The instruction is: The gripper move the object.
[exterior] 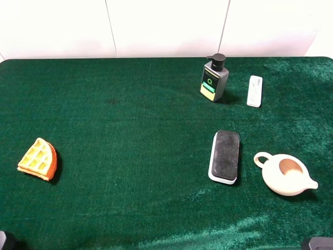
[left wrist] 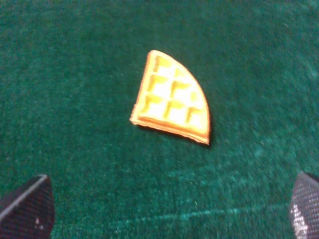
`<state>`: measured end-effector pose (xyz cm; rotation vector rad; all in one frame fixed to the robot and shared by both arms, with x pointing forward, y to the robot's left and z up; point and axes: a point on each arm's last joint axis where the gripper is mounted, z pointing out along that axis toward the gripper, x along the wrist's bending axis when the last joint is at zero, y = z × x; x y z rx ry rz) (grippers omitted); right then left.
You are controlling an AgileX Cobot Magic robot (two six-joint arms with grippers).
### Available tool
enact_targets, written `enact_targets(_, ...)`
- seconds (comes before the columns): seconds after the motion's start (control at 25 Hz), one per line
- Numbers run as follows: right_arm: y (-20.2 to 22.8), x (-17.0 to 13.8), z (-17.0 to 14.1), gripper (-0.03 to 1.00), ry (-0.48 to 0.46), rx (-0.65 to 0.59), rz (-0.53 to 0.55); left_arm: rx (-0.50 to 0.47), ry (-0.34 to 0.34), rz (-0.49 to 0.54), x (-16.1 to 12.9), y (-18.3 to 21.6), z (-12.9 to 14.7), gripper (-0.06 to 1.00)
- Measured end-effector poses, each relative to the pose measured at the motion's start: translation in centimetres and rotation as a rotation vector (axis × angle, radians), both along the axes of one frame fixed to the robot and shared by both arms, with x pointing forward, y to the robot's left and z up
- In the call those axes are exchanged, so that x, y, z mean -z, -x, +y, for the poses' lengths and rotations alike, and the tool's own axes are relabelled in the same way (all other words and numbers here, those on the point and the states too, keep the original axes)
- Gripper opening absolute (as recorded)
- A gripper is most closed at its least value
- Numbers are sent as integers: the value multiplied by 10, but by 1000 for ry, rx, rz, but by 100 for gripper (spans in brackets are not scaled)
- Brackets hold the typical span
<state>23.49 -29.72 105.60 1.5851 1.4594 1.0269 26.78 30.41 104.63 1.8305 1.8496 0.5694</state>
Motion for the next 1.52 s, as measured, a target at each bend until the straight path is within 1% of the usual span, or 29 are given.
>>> enact_targets(0.08, 0, 0, 0, 70, 0, 0, 0, -46, 3, -43, 4, 4, 2, 95)
enact_targets(0.24, 0, 0, 0, 70, 0, 0, 0, -101, 0, -146, 4, 17, 5, 95)
enact_targets(0.44, 0, 0, 0, 70, 0, 0, 0, -85, -17, -287, 3, 37, 6, 95)
enact_targets(0.52, 0, 0, 0, 70, 0, 0, 0, -71, -15, -317, 4, 41, 5, 96)
enact_targets(0.8, 0, 0, 0, 70, 0, 0, 0, -32, -26, -321, 4, 42, 4, 98)
enact_targets(1.52, 0, 0, 0, 70, 0, 0, -1, -28, -30, -321, 4, 42, 4, 98)
